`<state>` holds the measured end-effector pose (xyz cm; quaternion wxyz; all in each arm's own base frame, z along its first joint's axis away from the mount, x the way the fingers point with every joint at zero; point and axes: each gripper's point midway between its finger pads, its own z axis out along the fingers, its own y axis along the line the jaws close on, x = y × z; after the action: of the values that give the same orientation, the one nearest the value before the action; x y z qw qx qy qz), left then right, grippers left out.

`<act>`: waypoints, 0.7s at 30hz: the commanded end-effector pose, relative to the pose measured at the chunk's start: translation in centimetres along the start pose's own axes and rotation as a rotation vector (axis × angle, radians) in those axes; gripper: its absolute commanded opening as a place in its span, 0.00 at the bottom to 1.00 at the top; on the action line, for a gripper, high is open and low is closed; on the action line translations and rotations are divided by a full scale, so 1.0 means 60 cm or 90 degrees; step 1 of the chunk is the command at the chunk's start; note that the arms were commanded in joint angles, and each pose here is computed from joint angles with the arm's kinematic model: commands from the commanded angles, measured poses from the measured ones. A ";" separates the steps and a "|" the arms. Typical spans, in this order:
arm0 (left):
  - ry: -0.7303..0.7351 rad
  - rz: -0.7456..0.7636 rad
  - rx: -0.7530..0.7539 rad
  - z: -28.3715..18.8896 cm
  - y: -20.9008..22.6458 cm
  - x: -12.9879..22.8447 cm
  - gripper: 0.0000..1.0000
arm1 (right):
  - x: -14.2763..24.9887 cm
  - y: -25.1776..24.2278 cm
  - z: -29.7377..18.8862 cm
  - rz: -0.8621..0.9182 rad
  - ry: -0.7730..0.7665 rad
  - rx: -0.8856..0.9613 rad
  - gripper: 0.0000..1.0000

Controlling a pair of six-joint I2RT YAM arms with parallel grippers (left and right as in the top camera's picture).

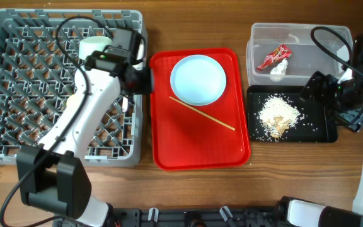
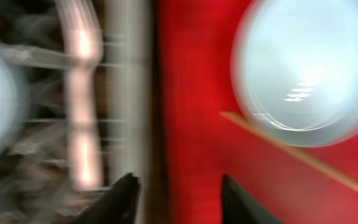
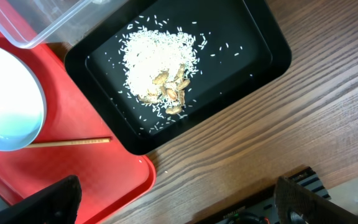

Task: Sort waste into correct bins and load items into the dishwasher rack
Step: 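Reach the left gripper to the wooden chopstick under the plate and grasp it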

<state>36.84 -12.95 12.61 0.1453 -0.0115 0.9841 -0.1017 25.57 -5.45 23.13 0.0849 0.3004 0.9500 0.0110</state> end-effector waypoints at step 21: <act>0.034 -0.154 -0.044 0.155 -0.228 0.143 0.47 | -0.005 -0.002 -0.015 0.000 -0.024 -0.005 1.00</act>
<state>30.93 -28.77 5.66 0.0879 -0.0912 0.9853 -0.1151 25.58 -5.45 23.13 0.0851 0.3004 0.9500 0.0110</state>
